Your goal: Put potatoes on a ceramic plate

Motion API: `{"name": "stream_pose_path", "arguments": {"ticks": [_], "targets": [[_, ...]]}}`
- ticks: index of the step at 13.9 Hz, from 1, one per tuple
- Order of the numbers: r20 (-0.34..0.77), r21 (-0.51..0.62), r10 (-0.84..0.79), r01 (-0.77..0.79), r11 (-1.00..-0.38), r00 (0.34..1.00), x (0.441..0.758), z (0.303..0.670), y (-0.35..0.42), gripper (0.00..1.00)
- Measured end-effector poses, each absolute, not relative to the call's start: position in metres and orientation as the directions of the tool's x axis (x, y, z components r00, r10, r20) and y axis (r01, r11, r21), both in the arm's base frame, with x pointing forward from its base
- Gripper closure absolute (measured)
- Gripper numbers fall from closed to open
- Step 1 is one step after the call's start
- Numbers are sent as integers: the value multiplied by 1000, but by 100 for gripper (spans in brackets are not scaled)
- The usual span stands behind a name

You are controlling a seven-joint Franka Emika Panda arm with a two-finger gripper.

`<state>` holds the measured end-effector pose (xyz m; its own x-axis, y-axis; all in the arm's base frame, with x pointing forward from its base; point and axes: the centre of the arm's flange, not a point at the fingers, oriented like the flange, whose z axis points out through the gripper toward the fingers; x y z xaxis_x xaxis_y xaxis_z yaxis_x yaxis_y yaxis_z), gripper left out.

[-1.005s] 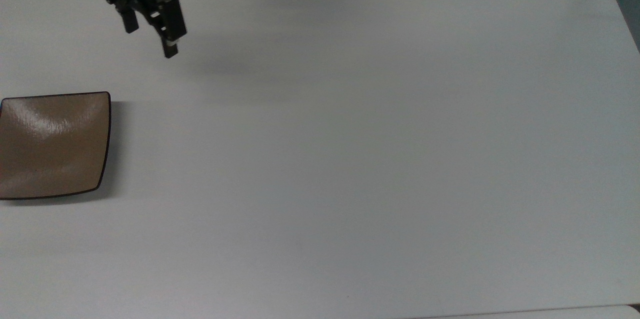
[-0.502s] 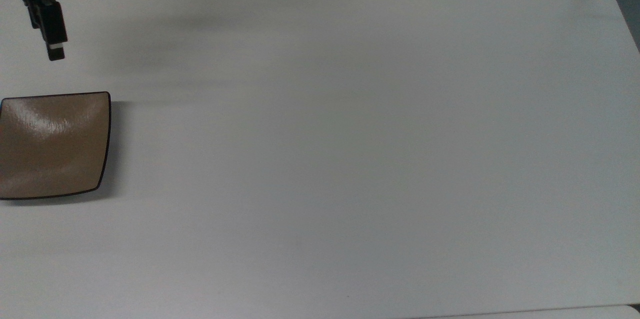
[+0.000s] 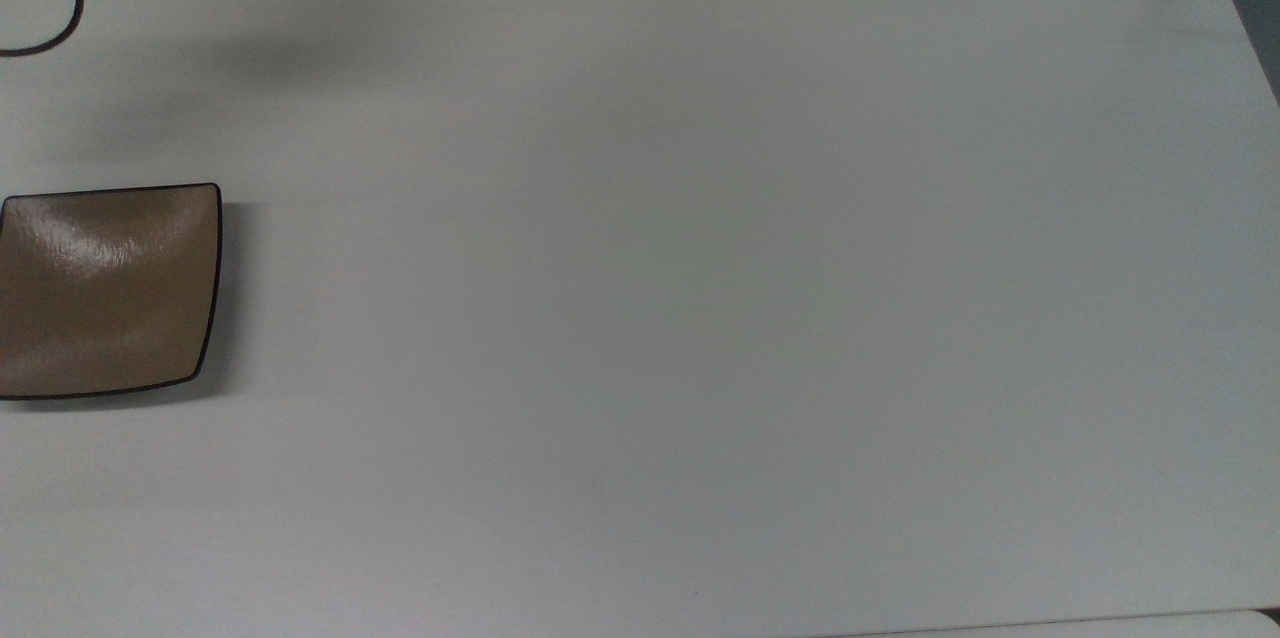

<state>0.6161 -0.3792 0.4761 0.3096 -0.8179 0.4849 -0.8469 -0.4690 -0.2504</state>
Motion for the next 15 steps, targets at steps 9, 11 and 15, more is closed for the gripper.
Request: {"name": "stream_pose_path", "arguments": {"ticks": [9, 11, 15], "targets": [[532, -360, -816, -812, -460, 227, 663, 375, -434, 0], [543, -368, -811, -807, -462, 217, 666, 362, -438, 0], [551, -376, -807, -801, -466, 211, 670, 336, -438, 0]]}}
